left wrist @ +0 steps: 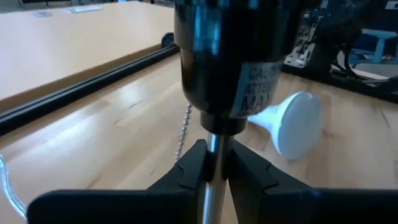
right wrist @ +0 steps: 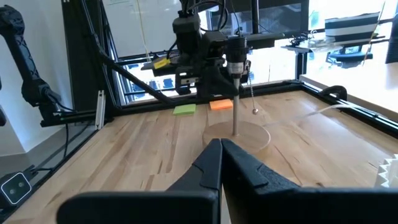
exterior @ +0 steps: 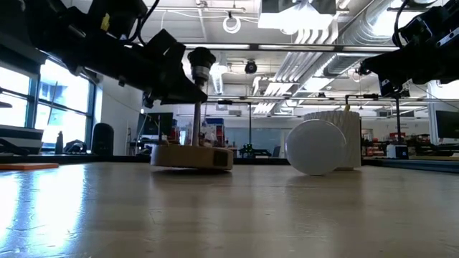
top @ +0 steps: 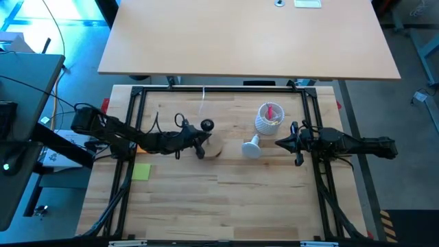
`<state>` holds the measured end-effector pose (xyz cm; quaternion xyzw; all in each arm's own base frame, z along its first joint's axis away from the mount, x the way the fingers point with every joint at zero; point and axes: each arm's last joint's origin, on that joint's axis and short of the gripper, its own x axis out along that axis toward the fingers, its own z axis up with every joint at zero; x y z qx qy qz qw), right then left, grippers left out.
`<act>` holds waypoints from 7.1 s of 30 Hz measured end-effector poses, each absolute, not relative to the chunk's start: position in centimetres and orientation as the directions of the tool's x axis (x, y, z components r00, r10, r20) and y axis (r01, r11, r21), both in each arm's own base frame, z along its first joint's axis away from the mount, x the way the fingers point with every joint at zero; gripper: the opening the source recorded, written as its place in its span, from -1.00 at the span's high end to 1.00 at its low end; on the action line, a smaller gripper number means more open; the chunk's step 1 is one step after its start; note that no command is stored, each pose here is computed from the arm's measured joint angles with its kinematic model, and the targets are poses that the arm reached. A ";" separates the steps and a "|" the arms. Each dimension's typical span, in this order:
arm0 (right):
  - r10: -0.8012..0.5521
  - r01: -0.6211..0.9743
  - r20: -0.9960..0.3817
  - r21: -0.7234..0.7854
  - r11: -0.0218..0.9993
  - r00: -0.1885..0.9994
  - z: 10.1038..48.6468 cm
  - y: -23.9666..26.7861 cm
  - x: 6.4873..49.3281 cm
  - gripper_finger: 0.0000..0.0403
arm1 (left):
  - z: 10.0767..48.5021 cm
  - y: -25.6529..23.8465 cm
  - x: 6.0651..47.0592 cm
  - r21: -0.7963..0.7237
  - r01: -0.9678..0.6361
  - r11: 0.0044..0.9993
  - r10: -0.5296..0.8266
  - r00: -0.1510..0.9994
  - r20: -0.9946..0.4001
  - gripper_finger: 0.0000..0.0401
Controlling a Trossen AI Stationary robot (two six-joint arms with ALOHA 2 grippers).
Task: Screw lightbulb
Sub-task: Move the lamp to the center of the table, then insert the lightbulb into the lamp
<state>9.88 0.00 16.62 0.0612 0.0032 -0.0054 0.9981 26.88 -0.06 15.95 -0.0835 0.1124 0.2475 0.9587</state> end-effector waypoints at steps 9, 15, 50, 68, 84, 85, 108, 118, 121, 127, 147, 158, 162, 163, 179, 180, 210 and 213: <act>-0.010 0.011 -0.009 0.122 0.992 1.000 16.6 0.0 9.9 1.00 | 16.0 -0.6 26.0 -0.133 -0.402 0.906 0.332 0.868 -0.369 0.28; -0.010 0.011 -0.010 0.122 0.992 1.000 16.6 0.0 9.9 1.00 | 17.0 -0.6 23.7 -0.101 -0.453 0.886 0.336 0.777 -0.532 -0.01; -0.007 0.009 -0.011 0.180 0.984 1.000 16.6 0.0 9.9 1.00 | 15.6 -13.8 37.5 -0.036 -0.288 0.957 0.227 0.821 -0.524 0.32; 0.111 -0.087 -0.197 0.126 0.988 0.974 19.7 0.5 13.8 0.97 | 17.0 -12.6 34.0 0.105 -0.335 0.937 0.305 0.629 -0.715 0.32; 0.017 -0.262 -0.848 -0.145 0.954 0.530 24.2 -0.3 22.8 0.88 | 18.1 -12.4 29.5 0.252 -0.429 0.867 0.457 0.484 -0.747 0.32; 0.002 -0.258 -0.867 -0.147 0.955 0.499 24.3 -0.6 23.3 0.85 | 17.8 -12.5 29.1 0.256 -0.434 0.864 0.461 0.473 -0.751 0.32; -0.061 -0.646 -0.984 -0.158 0.747 0.170 19.1 2.2 30.0 0.00 | 15.1 -15.6 24.3 0.210 -0.540 0.815 0.500 0.471 -0.727 0.32; 0.046 -0.544 -0.949 -0.138 0.827 0.310 17.8 6.2 30.3 0.00 | 15.1 -15.5 24.4 0.200 -0.555 0.807 0.504 0.473 -0.722 0.32; 0.049 -0.532 -0.940 -0.148 0.834 0.338 17.1 6.3 30.2 -0.01 | 15.1 -15.5 24.4 0.206 -0.549 0.810 0.504 0.474 -0.722 0.32; 0.055 -0.469 -0.925 -0.140 0.872 0.377 16.3 5.8 30.3 -0.11 | 15.2 -15.5 24.4 0.215 -0.548 0.808 0.514 0.478 -0.712 0.32; 0.115 -0.268 -0.867 -0.022 0.963 0.485 12.3 4.5 32.8 0.21 | 15.2 -15.4 24.4 0.216 -0.545 0.810 0.511 0.474 -0.717 0.32; 0.137 -0.080 -0.499 0.135 0.988 0.856 11.1 4.7 31.5 0.33 | 15.2 -16.5 23.8 0.172 -0.559 0.811 0.497 0.504 -0.706 0.32; 0.087 -0.055 -0.179 0.174 0.983 0.980 14.0 4.8 32.3 0.33 | 15.6 -16.7 24.6 0.121 -0.597 0.793 0.538 0.593 -0.599 0.32; 0.081 -0.065 -0.073 0.193 0.979 0.994 15.0 4.7 32.4 0.33 | 15.8 -16.8 24.9 0.096 -0.611 0.786 0.554 0.626 -0.548 0.32; 0.458 -0.477 0.471 -0.087 0.875 0.754 22.7 8.1 30.2 0.33 | 21.6 -16.2 34.0 0.044 -0.212 0.976 0.215 0.975 -0.055 0.18; 0.467 -0.481 0.477 -0.101 0.871 0.745 23.0 8.3 30.0 0.33 | 22.0 -15.7 34.3 0.048 -0.224 0.974 0.225 0.974 -0.025 0.16; 0.291 -0.270 0.372 -0.108 0.957 0.882 21.9 8.1 29.6 0.33 | 23.1 -11.6 36.2 -0.005 -0.113 0.994 0.113 0.990 0.085 -0.11; 0.260 -0.241 0.373 -0.095 0.966 0.891 21.9 8.0 29.6 0.33 | 23.1 -11.5 36.2 -0.006 -0.121 0.993 0.121 0.989 0.085 -0.09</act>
